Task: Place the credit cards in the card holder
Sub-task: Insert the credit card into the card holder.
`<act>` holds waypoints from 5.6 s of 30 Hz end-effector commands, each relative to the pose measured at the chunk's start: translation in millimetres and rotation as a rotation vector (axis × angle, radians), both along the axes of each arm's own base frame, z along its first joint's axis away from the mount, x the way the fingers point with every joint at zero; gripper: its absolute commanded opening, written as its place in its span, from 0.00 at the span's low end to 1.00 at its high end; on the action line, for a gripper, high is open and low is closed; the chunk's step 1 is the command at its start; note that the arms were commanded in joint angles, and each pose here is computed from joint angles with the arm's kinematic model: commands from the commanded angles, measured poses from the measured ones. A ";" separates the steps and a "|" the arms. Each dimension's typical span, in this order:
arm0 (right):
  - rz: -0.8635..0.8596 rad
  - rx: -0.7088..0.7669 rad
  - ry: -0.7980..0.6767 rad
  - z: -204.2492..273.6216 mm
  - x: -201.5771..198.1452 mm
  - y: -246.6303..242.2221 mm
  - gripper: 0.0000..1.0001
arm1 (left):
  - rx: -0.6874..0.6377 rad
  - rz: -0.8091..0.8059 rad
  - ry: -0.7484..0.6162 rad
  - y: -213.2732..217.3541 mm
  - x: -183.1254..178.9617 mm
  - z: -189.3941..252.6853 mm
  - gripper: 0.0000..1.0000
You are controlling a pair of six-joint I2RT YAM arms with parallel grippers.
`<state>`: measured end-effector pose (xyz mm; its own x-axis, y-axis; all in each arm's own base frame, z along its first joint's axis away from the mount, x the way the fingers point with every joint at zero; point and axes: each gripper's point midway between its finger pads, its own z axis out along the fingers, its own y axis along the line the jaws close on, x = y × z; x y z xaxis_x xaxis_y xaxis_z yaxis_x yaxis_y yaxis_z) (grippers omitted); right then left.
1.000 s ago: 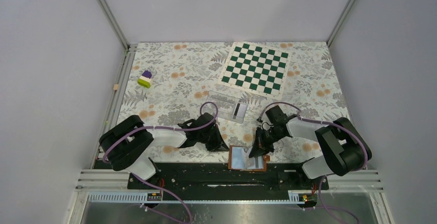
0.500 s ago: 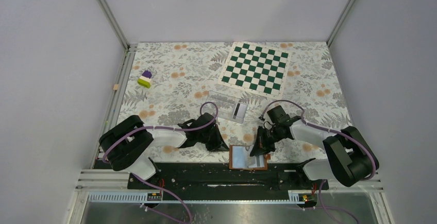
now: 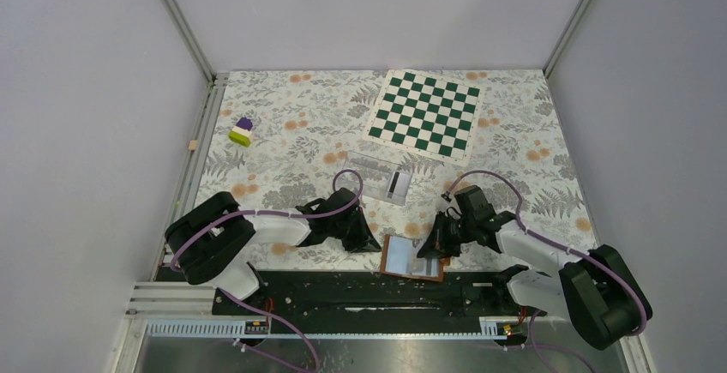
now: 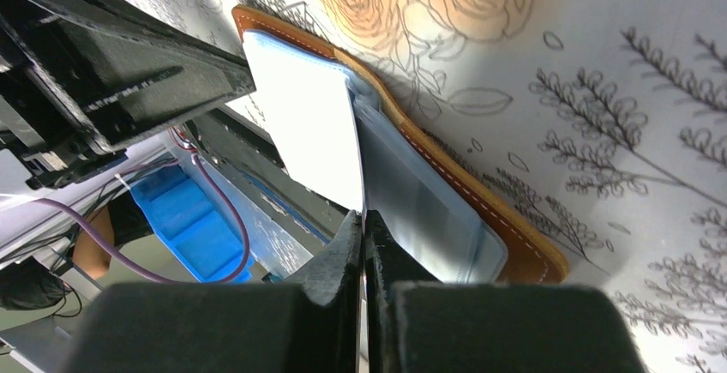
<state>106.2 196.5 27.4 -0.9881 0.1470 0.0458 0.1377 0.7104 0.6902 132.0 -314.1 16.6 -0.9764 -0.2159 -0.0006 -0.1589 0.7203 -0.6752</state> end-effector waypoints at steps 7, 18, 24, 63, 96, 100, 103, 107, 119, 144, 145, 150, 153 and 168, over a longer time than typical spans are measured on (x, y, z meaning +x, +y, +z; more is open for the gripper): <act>-0.031 0.063 -0.144 -2.8 31.3 14.1 0.00 | -0.003 0.010 -0.047 -3.0 7.1 5.7 0.00; 0.020 0.133 -0.174 1.0 67.6 42.0 0.00 | 0.048 0.117 -0.125 24.3 15.4 20.5 0.00; 0.013 0.135 -0.171 4.4 79.5 48.4 0.00 | 0.043 0.138 -0.133 29.9 15.9 20.3 0.00; 0.012 0.019 -0.028 -16.4 40.2 22.8 0.00 | 0.157 0.063 -0.052 16.0 19.5 -5.1 0.00; 0.218 -0.184 -0.079 -12.0 59.9 3.1 0.51 | 0.144 -0.014 -0.067 0.2 45.2 1.6 0.00; 0.207 -0.203 -0.096 -10.3 65.8 1.9 0.51 | 0.164 -0.026 -0.073 1.1 48.5 2.8 0.00; 0.207 -0.251 -0.096 -11.8 69.6 -3.6 0.51 | 0.202 -0.039 -0.077 4.9 51.8 1.6 0.00; 0.197 -0.307 -0.122 -12.5 75.3 -11.6 0.48 | 0.226 -0.054 -0.086 5.7 56.1 2.7 0.00; 0.181 -0.236 -0.175 -18.6 86.3 2.2 0.35 | 0.283 -0.114 -0.121 11.3 63.5 18.4 0.00; 0.177 -0.185 -0.177 -8.6 102.5 18.7 0.37 | 0.272 -0.171 -0.107 -5.4 91.3 7.8 0.21; 0.181 -0.173 -0.176 -8.0 102.4 20.7 0.37 | 0.292 -0.169 -0.104 -2.5 91.7 5.4 0.19; 0.218 -0.119 -0.165 -6.6 101.1 33.2 0.36 | 0.326 -0.180 -0.106 2.0 92.4 -0.5 0.16; 0.231 -0.114 -0.151 -8.8 97.2 36.4 0.36 | 0.331 -0.183 -0.102 2.3 91.8 -2.5 0.17; 0.146 -0.100 -0.076 -3.8 75.5 36.1 0.45 | 0.199 -0.142 -0.120 9.1 67.8 38.1 0.38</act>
